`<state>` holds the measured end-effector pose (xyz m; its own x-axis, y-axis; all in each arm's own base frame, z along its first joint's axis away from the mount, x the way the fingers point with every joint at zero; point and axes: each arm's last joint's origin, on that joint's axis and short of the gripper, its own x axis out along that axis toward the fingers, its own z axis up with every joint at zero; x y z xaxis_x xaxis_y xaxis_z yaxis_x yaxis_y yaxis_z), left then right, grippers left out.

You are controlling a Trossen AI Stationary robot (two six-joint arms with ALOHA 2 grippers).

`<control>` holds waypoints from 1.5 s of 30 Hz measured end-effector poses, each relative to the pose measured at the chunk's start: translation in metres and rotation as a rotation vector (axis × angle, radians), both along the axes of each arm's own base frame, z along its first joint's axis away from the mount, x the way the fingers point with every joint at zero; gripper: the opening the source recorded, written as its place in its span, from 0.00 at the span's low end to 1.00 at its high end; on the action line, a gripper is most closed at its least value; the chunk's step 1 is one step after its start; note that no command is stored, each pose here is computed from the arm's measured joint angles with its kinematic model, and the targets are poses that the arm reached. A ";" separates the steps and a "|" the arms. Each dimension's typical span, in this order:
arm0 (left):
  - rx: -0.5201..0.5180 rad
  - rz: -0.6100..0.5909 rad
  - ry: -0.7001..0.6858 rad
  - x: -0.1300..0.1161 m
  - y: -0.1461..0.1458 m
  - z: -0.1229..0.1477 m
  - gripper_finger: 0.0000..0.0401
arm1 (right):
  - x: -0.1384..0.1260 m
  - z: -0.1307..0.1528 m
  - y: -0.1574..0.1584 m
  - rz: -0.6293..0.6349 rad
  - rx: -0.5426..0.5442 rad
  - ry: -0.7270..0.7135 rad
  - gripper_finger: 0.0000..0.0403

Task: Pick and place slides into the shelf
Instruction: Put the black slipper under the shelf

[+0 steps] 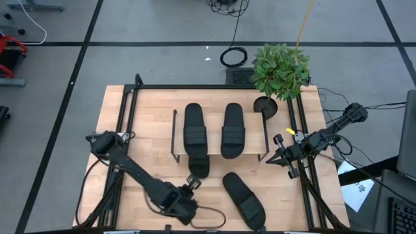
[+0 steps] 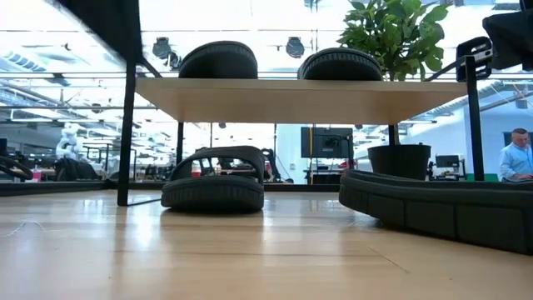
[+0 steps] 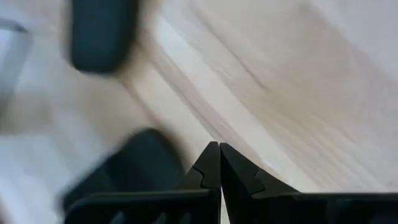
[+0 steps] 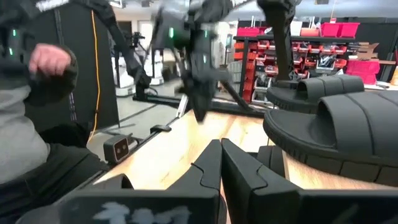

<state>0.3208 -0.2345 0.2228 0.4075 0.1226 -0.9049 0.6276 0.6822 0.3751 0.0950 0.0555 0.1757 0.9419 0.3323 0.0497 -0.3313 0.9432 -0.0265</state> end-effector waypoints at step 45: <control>-0.352 0.138 -1.257 -0.196 0.195 -0.006 0.00 | -0.001 0.011 0.001 0.034 -0.087 -0.151 0.00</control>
<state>0.1252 -0.0395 0.2164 0.9937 0.0677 0.0897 -0.1005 0.8928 0.4391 0.0941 0.0567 0.1865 0.9140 0.3731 0.1594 -0.3491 0.9234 -0.1597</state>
